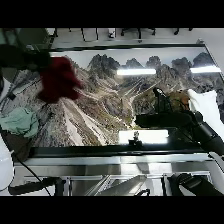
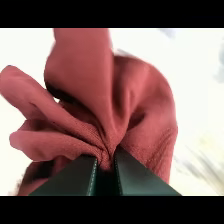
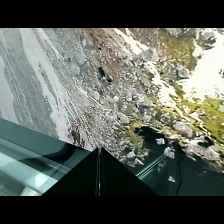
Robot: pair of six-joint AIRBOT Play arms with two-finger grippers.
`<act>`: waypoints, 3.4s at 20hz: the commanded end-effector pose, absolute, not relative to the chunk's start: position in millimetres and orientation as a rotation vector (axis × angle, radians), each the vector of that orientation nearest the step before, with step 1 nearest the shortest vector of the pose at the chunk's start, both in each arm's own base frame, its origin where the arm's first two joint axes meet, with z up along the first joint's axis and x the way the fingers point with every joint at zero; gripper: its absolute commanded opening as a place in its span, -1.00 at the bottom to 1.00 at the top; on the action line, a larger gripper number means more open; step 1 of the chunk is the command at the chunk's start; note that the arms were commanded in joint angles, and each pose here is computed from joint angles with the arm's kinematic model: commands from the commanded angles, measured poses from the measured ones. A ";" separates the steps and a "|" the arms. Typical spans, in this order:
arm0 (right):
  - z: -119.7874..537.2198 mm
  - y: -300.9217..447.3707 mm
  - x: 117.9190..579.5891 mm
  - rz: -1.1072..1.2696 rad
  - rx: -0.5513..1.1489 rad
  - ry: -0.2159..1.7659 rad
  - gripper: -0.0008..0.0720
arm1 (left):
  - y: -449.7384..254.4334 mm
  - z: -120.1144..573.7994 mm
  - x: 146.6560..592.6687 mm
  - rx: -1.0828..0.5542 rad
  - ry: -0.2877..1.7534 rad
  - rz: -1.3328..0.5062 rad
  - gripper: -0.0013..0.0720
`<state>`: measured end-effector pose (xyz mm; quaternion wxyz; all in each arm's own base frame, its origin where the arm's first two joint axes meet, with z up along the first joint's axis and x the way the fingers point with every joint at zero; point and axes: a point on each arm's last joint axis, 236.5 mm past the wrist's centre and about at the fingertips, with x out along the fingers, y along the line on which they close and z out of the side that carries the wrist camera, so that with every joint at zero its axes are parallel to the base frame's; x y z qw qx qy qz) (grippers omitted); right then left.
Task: Fold the shirts.
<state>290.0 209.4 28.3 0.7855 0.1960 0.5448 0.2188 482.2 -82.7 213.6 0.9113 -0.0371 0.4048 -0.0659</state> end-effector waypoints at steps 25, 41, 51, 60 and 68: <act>-43.9 21.9 329.0 0.110 0.694 1.397 0.56 | -217.6 -50.0 187.7 -0.358 1.561 -0.438 0.86; -126.3 104.0 354.3 0.206 0.692 1.479 -0.58 | -257.9 -115.2 225.5 -0.317 1.568 -0.392 -0.91; 181.1 74.4 412.0 0.425 0.543 0.889 -0.94 | -151.8 195.9 349.9 -0.407 0.818 -0.376 -0.91; 492.8 84.6 254.9 0.415 0.159 0.087 -0.93 | -67.7 502.2 244.4 -0.235 0.088 -0.290 -0.91; 433.4 81.9 270.3 0.420 0.202 0.304 -0.93 | -58.8 413.2 308.4 -0.241 0.426 -0.264 -0.91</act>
